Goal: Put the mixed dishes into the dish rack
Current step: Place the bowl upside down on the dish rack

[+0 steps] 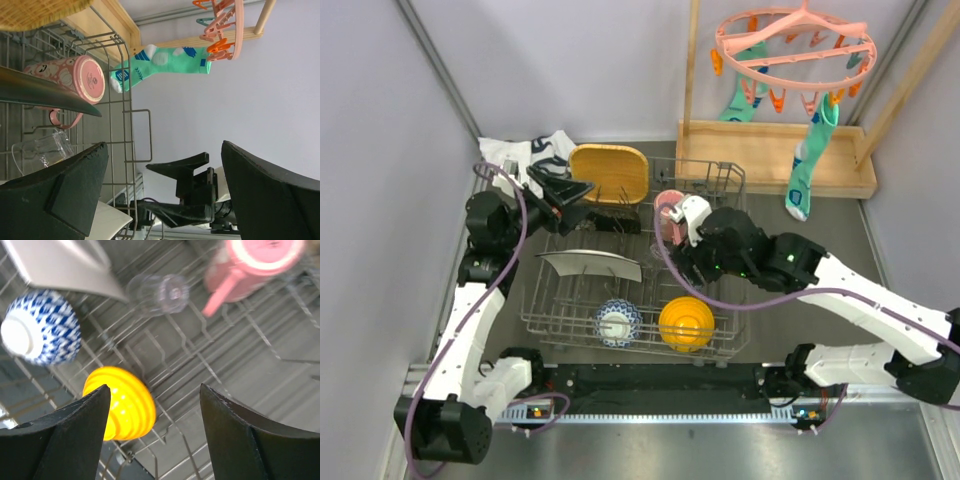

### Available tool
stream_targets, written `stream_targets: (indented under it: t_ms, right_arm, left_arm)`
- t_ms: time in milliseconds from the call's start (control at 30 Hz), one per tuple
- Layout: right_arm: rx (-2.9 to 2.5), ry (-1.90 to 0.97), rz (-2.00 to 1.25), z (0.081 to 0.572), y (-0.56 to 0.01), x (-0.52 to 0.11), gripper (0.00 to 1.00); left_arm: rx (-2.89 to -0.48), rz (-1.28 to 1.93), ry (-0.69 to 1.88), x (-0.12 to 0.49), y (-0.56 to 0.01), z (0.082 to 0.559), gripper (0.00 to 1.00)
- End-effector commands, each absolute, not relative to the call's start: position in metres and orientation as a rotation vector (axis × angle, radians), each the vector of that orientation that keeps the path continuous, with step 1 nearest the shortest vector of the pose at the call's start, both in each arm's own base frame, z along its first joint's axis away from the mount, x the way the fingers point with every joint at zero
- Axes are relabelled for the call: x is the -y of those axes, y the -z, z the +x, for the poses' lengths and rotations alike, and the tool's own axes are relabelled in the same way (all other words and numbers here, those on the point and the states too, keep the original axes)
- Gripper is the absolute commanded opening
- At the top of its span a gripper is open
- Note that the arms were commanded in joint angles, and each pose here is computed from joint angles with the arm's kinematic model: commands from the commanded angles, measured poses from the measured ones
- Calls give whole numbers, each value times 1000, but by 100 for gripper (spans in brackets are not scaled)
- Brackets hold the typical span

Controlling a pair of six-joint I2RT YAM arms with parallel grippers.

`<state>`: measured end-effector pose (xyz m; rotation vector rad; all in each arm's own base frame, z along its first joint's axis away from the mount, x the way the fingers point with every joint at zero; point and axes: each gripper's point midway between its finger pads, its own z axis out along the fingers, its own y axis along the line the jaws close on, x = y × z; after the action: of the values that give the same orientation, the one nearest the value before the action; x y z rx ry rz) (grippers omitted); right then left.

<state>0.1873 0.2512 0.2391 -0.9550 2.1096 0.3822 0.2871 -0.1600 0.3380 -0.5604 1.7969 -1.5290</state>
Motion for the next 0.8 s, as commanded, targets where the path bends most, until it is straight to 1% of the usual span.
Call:
stream_targets:
  t_ms: [0,300,367,667,767]
  right_arm:
    - [-2001,-387,-658,209,-295,-236,72]
    - [-1835,-426,-405,202,-354,-187,80]
    - [-1800,-442,-353,197,-363,-174,81]
    - [-1755,-473,-184,183,-359,-132,81]
    - [-1740,-473,-136,181,-358,-121,81]
  left_arm:
    - [-1755,-458,1465,148,-368,289,98]
    - [-1774,-492,1267,108,-377,301,98]
    - [-1805,-528,1225,102,-370,304,98]
    - [-1878,-551,822,61,-357,302,98]
    - [-1891,-555,767,56,-354,297,98]
